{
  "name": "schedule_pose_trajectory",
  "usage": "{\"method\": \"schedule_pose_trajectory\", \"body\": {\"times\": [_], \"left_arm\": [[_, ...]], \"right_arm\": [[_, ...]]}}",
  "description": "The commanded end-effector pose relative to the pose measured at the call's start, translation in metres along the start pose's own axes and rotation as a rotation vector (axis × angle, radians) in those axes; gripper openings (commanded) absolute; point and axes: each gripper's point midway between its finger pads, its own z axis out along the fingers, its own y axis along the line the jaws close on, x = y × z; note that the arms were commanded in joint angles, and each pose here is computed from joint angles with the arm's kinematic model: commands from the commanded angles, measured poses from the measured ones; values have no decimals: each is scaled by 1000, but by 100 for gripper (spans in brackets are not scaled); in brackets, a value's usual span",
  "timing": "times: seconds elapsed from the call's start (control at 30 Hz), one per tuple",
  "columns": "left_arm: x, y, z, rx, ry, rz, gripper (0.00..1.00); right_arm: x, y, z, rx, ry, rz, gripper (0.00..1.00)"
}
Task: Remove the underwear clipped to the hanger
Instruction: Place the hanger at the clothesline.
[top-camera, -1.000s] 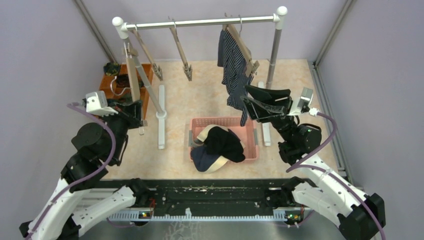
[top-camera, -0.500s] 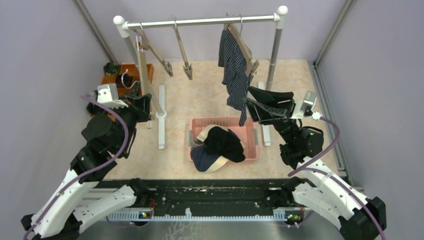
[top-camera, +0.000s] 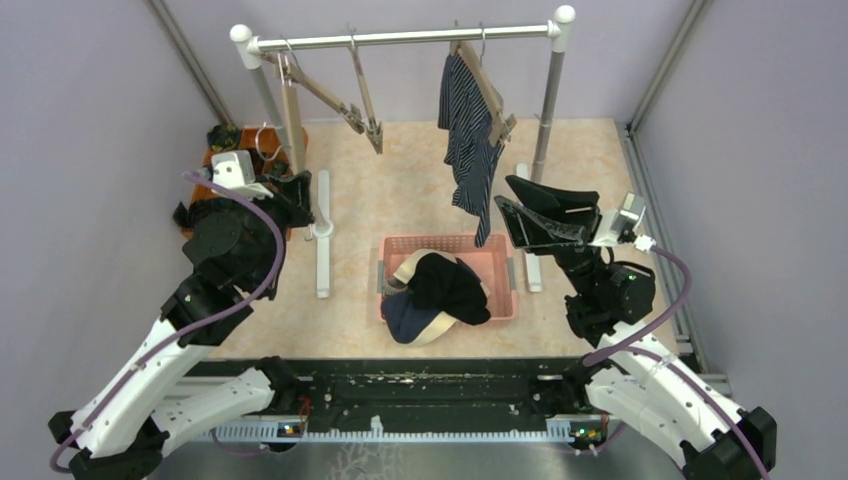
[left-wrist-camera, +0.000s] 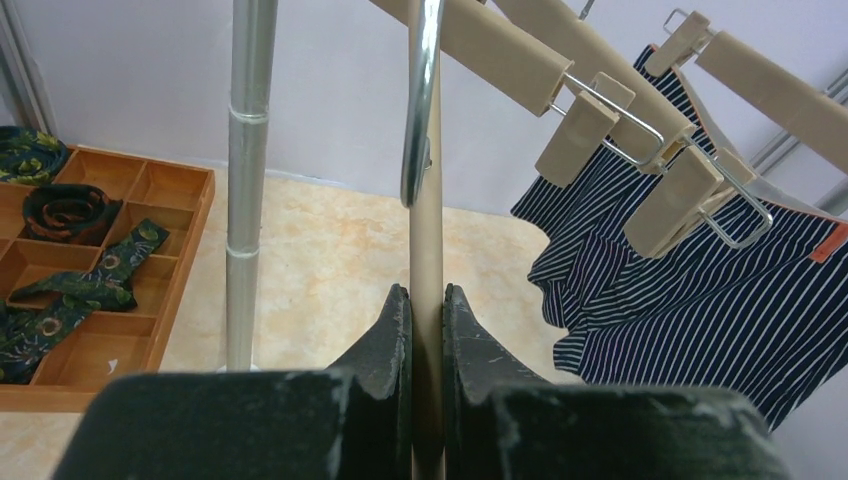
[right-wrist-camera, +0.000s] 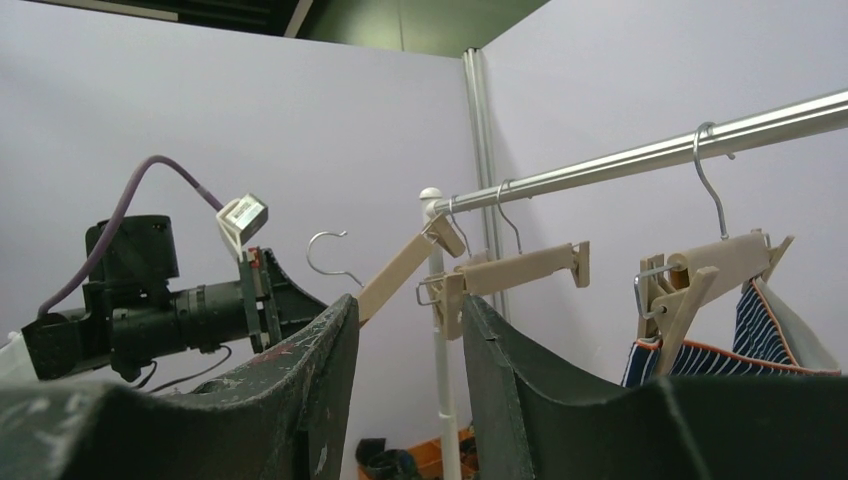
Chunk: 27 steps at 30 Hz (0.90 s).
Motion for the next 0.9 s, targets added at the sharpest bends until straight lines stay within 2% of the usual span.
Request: {"method": "schedule_pose_trajectory", "body": {"times": [0.0, 0.37, 0.6, 0.87], "left_arm": [[-27, 0, -1, -11, -77, -36, 0], [-27, -2, 10, -30, -109, -12, 0], [-8, -7, 25, -63, -70, 25, 0], [-1, 9, 18, -105, -77, 2, 0]], "right_arm": [[-9, -2, -1, 15, -26, -27, 43], [-15, 1, -6, 16, -39, -40, 43], [-16, -1, -11, 38, -40, -51, 43], [-16, -4, -14, 58, -31, -63, 43]]}}
